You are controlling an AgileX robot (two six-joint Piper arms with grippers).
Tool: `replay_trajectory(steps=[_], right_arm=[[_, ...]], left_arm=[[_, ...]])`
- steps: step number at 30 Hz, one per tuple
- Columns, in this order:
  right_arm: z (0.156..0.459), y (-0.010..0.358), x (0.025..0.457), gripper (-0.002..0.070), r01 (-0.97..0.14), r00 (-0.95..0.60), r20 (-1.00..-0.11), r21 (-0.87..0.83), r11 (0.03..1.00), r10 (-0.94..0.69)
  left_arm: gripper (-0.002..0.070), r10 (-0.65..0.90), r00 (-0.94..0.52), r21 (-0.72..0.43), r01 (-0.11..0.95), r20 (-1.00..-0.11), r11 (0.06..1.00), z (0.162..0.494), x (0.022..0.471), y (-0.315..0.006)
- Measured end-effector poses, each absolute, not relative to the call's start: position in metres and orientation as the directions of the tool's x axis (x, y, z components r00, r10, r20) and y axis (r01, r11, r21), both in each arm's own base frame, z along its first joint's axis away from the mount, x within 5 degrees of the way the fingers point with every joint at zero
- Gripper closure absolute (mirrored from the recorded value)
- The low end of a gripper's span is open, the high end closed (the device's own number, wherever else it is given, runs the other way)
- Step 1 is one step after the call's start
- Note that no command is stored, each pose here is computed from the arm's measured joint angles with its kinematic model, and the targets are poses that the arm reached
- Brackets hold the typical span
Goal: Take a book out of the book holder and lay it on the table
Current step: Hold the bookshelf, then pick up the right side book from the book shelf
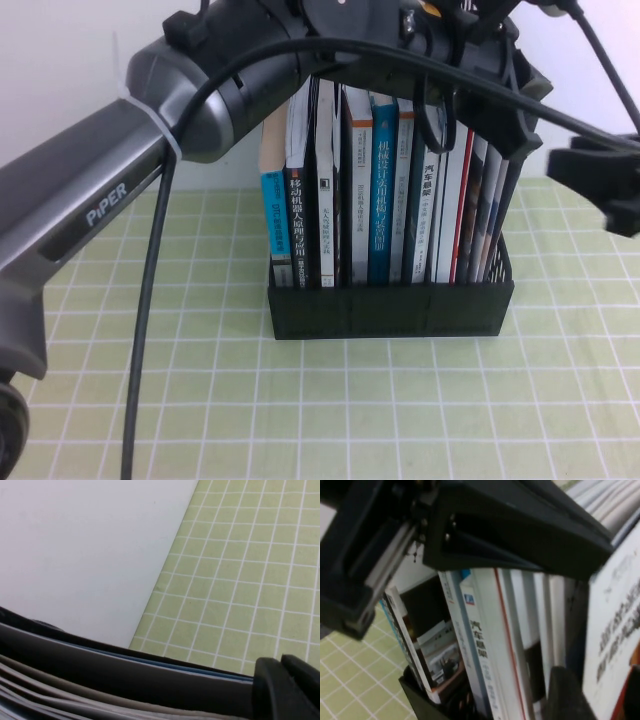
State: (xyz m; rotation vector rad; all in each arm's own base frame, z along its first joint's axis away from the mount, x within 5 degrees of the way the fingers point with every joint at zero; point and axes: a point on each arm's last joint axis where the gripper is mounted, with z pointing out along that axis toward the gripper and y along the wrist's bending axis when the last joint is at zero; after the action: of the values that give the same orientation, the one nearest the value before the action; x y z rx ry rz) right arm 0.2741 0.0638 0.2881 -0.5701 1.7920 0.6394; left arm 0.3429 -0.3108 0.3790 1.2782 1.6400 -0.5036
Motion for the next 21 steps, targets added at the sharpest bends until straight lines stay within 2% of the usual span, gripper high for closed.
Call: replay_trajectory(steps=[9,17,19,21], right_arm=[[0.285,0.094,0.308,0.0408,-0.588,-0.318,-0.937,0.076,0.806,-0.144],[0.233,0.097,0.344,0.0410,-0.520,-0.462,-0.871,0.114,0.846,-0.166],[0.230,0.100,0.349,0.0432,-0.537,-0.465,-0.872,0.138,0.832,-0.155],[0.226,0.103,0.353,0.0509,-0.556,-0.467,-0.871,0.158,0.816,-0.150]], left_arm=[[0.0678,0.514,0.021,0.243,0.898,-0.857,0.367,0.380,0.343,-0.310],[0.0678,0.516,0.023,0.246,0.897,-0.856,0.368,0.380,0.344,-0.310],[0.0678,0.517,0.024,0.247,0.896,-0.856,0.368,0.380,0.344,-0.310],[0.0678,0.520,0.027,0.253,0.894,-0.854,0.368,0.379,0.344,-0.309]])
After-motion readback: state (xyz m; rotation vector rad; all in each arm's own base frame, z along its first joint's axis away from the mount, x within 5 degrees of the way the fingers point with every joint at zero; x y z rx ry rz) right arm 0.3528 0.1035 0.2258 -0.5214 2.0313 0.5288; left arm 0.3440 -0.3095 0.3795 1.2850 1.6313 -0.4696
